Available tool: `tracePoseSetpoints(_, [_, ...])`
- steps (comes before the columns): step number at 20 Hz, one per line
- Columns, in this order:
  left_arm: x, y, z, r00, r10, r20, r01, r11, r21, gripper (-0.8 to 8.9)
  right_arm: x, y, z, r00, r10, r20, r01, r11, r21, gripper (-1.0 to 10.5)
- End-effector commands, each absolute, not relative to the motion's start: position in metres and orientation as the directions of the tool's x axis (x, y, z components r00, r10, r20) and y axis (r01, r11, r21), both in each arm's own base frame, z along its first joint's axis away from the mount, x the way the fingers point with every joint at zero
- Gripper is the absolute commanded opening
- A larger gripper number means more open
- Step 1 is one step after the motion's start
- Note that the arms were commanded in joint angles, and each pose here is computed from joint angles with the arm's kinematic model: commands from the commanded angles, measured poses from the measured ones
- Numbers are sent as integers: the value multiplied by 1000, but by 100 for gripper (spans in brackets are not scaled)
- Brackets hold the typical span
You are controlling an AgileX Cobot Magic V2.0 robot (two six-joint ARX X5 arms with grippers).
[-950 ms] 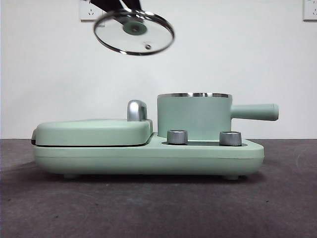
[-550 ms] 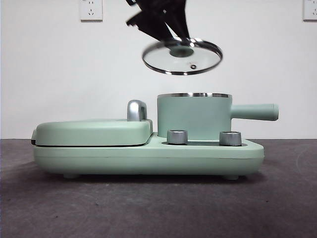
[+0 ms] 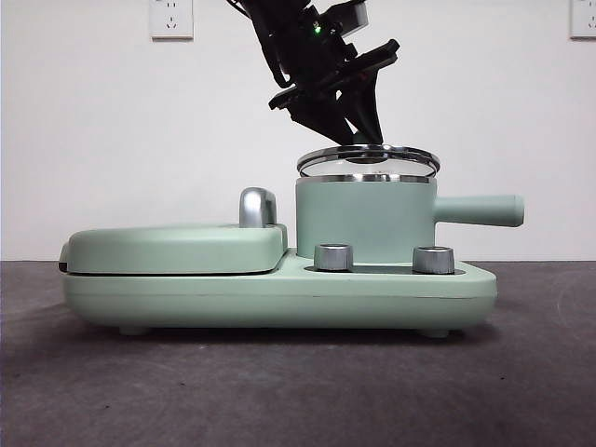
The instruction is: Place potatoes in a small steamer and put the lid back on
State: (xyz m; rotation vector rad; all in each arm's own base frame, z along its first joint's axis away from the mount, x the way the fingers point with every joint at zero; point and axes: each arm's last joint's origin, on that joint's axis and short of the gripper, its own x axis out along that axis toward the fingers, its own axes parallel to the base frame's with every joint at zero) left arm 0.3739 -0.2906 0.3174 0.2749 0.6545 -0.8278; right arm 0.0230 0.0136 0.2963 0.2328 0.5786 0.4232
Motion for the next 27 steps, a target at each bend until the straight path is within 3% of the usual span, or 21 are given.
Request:
tracePoseSetpoints(1, [378, -297, 324, 521, -622, -584, 763, 646, -7, 112, 23, 14, 298, 761, 451, -466, -320, 886, 336, 391])
tracePoseSetpoints(10, [379, -298, 323, 525, -624, -579, 789, 612, 56, 112, 23, 14, 298, 761, 451, -466, -319, 886, 336, 391])
tracePoseSetpoints(17, [386, -304, 295, 480, -590, -649, 802, 595, 52, 111, 23, 14, 298, 762, 450, -466, -318, 887, 336, 391])
tracePoseSetpoints(27, [384, -303, 291, 479, -550, -684, 810, 578, 102, 74, 23, 13, 298, 776, 425, -466, -298, 898, 323, 391])
